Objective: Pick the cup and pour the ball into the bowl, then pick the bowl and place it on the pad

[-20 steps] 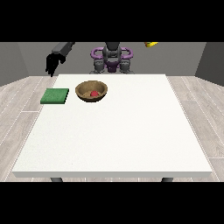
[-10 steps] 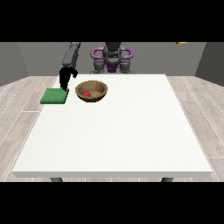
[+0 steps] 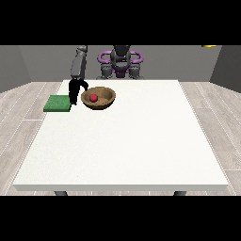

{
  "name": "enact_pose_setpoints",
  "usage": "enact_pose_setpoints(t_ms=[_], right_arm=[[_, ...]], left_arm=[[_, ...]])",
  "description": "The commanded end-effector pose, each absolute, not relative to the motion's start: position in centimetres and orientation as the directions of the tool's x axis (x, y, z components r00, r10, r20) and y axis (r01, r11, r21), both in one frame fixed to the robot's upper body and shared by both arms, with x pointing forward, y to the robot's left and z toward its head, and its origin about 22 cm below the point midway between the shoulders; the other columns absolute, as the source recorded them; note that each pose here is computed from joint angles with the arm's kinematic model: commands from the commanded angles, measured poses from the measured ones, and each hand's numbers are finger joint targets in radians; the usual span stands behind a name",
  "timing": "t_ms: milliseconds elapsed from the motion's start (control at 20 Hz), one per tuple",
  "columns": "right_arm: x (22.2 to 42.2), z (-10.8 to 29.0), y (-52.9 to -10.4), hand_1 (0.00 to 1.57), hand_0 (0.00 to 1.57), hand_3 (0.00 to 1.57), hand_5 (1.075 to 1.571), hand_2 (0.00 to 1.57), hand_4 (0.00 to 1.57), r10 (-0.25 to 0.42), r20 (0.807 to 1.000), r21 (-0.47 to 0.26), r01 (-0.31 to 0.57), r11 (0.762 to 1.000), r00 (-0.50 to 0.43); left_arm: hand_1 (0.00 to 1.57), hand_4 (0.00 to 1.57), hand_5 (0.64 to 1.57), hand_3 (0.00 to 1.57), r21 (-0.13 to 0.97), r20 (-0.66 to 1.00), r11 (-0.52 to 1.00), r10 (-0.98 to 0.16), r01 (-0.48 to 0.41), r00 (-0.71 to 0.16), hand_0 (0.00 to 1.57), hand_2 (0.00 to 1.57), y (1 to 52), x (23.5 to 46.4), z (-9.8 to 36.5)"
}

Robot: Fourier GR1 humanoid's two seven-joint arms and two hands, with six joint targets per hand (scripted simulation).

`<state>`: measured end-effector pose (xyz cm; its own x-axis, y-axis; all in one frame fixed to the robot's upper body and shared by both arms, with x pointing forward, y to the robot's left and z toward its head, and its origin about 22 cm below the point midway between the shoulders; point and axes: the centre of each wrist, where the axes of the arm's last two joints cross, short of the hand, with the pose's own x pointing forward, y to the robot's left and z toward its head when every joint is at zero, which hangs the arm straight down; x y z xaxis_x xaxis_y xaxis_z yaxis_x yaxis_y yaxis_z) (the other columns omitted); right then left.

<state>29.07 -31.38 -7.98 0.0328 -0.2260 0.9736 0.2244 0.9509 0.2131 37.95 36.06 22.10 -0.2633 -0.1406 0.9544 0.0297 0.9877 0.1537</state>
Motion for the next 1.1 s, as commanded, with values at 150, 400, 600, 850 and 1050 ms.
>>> enact_pose_setpoints(t_ms=[150, 400, 600, 850, 1050], right_arm=[[30.5, -8.4, -32.5, 0.00, 0.00, 0.00, 1.552, 0.00, 0.51, -0.220, 0.975, 0.218, 0.215, 0.952, -0.018], [30.9, -8.8, -30.7, 0.00, 0.00, 0.00, 1.544, 0.00, 0.45, -0.204, 0.977, 0.211, 0.213, 0.954, -0.054], [31.6, -8.6, -30.6, 0.00, 0.00, 0.00, 1.546, 0.00, 0.43, -0.210, 0.976, 0.218, 0.222, 0.950, -0.062], [32.4, -8.9, -26.8, 0.00, 0.00, 0.00, 1.547, 0.00, 0.47, -0.225, 0.973, 0.230, 0.195, 0.954, -0.045], [28.9, -11.0, -31.4, 0.88, 0.88, 0.00, 1.514, 0.58, 0.61, -0.204, 0.975, 0.149, 0.408, 0.901, 0.094]], left_arm=[[0.00, 1.02, 1.533, 0.00, 0.149, 0.929, 0.989, -0.137, 0.008, -0.344, 0.00, 0.00, 37.4, 36.3, 24.6], [0.00, 1.01, 1.542, 0.00, 0.169, 0.923, 0.985, -0.165, -0.018, -0.346, 0.00, 0.00, 38.0, 35.8, 25.0], [0.00, 1.02, 1.538, 0.00, 0.171, 0.905, 0.985, -0.151, 0.017, -0.399, 0.00, 0.00, 39.7, 34.7, 27.6], [0.00, 1.02, 1.545, 0.00, 0.170, 0.913, 0.985, -0.151, 0.019, -0.378, 0.00, 0.00, 40.2, 34.6, 27.7], [0.00, 1.02, 1.535, 0.00, 0.170, 0.907, 0.985, -0.147, 0.024, -0.394, 0.00, 0.00, 41.3, 33.8, 26.8]])
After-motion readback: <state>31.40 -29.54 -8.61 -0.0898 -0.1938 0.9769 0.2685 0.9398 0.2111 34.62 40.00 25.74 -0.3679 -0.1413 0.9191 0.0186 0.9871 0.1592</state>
